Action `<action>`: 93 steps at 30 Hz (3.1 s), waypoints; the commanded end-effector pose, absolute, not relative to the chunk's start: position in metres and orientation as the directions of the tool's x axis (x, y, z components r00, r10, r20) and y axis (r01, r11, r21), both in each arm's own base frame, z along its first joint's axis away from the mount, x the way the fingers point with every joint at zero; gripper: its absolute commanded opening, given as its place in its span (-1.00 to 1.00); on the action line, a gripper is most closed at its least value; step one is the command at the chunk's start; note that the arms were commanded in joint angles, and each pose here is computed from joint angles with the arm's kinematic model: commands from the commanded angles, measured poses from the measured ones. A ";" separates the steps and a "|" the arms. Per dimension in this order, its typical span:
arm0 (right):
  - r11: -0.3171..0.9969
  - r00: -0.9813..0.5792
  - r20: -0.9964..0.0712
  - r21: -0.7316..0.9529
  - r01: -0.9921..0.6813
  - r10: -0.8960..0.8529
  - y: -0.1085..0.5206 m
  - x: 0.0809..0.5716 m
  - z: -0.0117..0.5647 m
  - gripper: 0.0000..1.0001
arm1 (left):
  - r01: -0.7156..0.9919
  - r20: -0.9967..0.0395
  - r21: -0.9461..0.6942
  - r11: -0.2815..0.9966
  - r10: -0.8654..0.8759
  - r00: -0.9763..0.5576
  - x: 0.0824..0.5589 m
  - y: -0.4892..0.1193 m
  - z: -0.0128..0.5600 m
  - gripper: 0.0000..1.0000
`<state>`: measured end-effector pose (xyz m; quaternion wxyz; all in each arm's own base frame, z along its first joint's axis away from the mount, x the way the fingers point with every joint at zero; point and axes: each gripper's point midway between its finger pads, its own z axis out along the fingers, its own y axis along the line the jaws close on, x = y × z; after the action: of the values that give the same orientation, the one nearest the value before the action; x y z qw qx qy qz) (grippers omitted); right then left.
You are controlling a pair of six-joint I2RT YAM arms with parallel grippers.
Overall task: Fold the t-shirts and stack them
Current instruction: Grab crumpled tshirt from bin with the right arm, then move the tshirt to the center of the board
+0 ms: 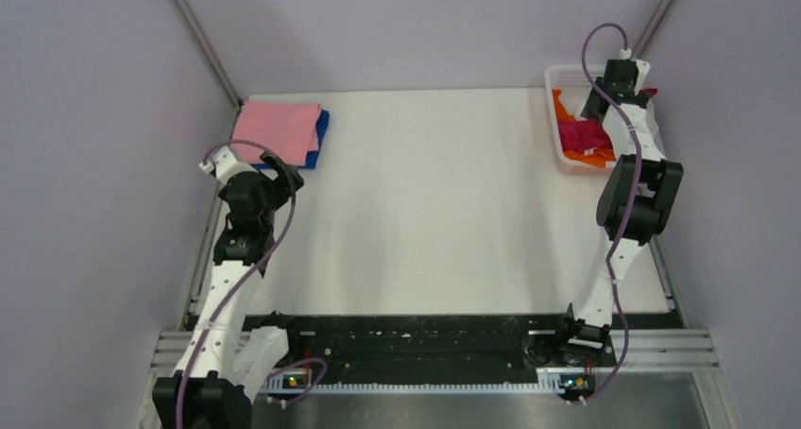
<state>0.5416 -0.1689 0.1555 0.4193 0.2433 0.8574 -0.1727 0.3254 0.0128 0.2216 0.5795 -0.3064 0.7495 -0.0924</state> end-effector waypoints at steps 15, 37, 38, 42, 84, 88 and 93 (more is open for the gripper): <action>0.691 -0.431 -0.859 -0.134 0.710 0.276 -0.229 0.562 0.159 -0.72 | -0.342 -0.826 -0.511 0.789 -0.561 -0.058 0.324 0.020 0.248 0.98; 0.896 0.346 -0.908 0.341 0.285 0.236 -0.143 0.509 0.546 -1.00 | -0.300 -0.841 -0.511 0.805 -0.540 -0.018 0.295 0.019 0.269 0.98; 0.905 0.388 -0.888 0.355 0.236 0.247 -0.135 0.504 0.563 -1.00 | -0.296 -0.841 -0.512 0.806 -0.541 -0.018 0.294 0.019 0.269 0.98; 0.939 0.461 -0.833 0.343 -0.005 0.307 -0.091 0.479 0.616 -1.00 | -0.276 -0.840 -0.516 0.811 -0.542 -0.021 0.293 0.015 0.272 0.98; 0.915 -0.427 -0.828 0.403 0.000 0.365 0.121 0.409 0.225 -0.43 | -0.038 -0.657 -0.672 0.740 -0.618 -0.432 0.308 -0.073 0.234 0.98; 0.953 -0.435 -0.848 0.260 0.157 0.303 0.079 0.391 0.210 0.82 | -0.098 -0.590 -0.677 0.730 -0.617 -0.520 0.318 -0.079 0.201 0.98; 0.956 -0.402 -0.867 0.271 0.116 0.295 0.077 0.372 0.217 0.97 | -0.169 -0.541 -0.642 0.748 -0.598 -0.591 0.336 -0.079 0.167 0.97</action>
<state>0.3772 0.0894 0.1737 0.4636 0.1226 0.8723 0.0953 0.3187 -0.0730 0.1609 0.3944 -0.2438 0.8451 -0.2661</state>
